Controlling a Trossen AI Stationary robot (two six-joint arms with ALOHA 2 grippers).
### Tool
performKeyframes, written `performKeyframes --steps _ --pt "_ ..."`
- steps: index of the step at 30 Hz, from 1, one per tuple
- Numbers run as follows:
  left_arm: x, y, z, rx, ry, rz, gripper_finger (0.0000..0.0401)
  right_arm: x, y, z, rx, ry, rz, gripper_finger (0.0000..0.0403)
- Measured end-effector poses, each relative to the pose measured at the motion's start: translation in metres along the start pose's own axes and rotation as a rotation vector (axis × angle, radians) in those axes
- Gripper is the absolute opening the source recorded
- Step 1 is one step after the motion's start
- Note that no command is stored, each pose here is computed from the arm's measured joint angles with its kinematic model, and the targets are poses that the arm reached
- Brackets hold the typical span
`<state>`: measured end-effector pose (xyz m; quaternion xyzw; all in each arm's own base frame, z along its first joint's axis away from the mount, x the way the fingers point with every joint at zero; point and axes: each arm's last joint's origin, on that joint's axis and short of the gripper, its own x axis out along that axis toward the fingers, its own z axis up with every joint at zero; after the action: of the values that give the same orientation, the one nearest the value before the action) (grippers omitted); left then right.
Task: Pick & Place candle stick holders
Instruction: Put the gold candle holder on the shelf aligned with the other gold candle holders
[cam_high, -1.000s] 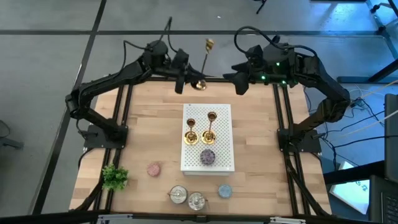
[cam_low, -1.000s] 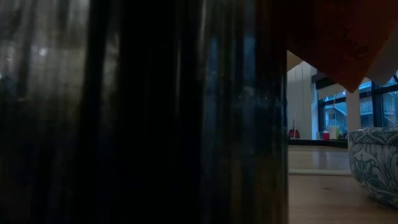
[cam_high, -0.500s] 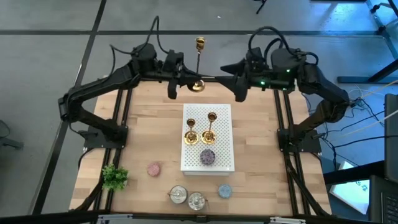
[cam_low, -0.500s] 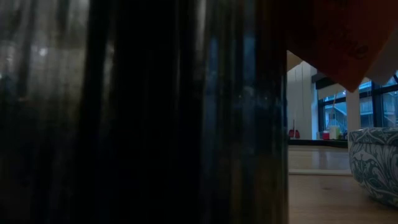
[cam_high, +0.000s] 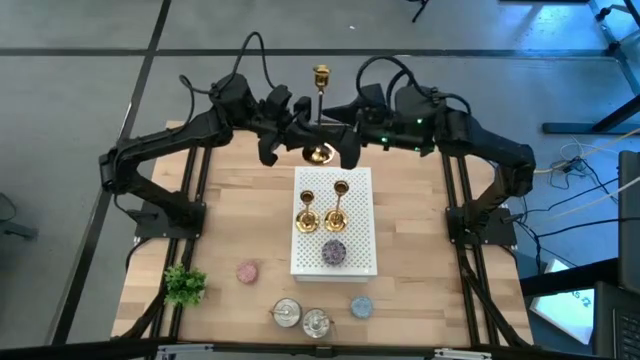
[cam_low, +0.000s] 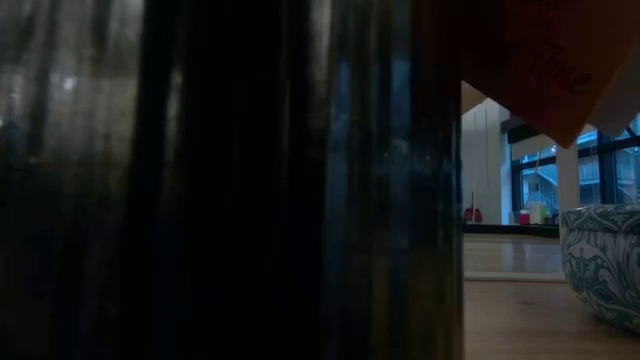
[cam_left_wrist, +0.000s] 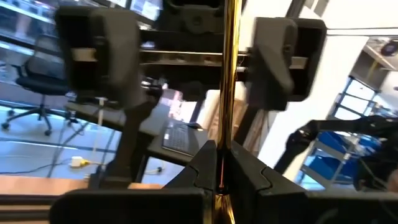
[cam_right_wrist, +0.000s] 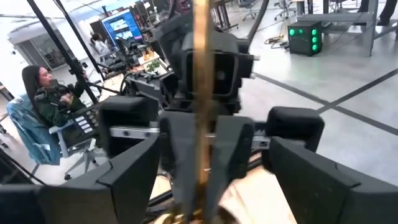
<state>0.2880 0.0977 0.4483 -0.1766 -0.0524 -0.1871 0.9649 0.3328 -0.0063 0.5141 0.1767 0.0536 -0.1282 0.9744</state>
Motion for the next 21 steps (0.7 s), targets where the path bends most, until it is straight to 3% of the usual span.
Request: performKeyframes --steps 14,21 --pt "0.0050 -0.0068 -0.0027 -0.007 0.008 -0.027 0.0012 0.0001 0.0032 0.0027 0.025 -0.011 0.074 0.0305" --pt "0.0050 -0.0067 -0.0027 -0.007 0.008 -0.026 0.0012 -0.0008 0.0062 0.0050 -0.048 -0.043 0.090 0.0304"
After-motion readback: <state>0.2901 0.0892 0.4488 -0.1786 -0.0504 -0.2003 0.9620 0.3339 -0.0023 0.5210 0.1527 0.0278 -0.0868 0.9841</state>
